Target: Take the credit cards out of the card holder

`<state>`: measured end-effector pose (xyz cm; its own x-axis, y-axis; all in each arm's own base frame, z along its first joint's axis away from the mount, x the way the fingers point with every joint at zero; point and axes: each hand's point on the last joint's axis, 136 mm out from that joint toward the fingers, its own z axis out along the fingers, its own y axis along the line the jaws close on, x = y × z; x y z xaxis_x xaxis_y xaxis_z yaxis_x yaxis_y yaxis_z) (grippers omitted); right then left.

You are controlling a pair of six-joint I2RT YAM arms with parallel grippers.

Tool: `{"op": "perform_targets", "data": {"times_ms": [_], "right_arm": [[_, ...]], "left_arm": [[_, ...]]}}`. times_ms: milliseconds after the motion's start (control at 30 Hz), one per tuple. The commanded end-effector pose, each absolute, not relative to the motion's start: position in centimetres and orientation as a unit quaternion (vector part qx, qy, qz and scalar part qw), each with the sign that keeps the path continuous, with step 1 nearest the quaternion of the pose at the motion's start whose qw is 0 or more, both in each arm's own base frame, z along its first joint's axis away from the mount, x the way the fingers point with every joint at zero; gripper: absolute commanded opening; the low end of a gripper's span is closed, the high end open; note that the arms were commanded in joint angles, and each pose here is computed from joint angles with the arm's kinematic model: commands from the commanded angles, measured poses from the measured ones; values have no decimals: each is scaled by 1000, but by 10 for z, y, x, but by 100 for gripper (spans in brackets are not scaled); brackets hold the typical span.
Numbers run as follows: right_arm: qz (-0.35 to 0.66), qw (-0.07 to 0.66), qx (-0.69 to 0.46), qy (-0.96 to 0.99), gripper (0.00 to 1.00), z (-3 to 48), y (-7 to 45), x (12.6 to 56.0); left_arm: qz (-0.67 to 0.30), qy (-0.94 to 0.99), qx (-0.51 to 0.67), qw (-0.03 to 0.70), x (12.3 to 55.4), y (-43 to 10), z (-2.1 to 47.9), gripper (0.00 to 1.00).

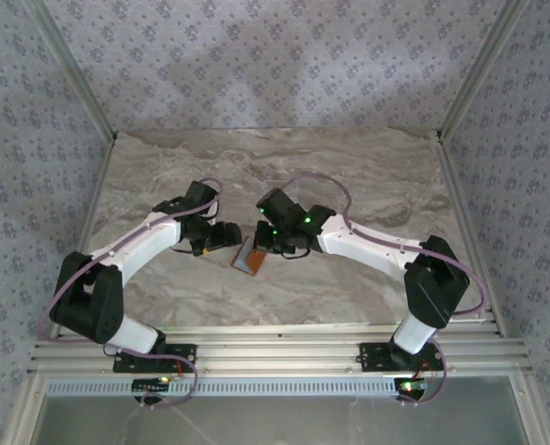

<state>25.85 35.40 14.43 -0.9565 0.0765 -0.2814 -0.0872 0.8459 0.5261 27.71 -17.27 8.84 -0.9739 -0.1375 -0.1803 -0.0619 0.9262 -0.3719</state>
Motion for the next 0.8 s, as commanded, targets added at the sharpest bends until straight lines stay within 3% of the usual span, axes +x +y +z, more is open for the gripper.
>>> {"op": "perform_targets", "data": {"times_ms": [0,767], "right_arm": [[283,151,-16,947,0,151,363,263],[157,140,-5,978,0,102,268,260]], "left_arm": [[-194,973,-49,113,278,-173,101,79],[-203,972,-45,110,274,-176,89,77]]}}
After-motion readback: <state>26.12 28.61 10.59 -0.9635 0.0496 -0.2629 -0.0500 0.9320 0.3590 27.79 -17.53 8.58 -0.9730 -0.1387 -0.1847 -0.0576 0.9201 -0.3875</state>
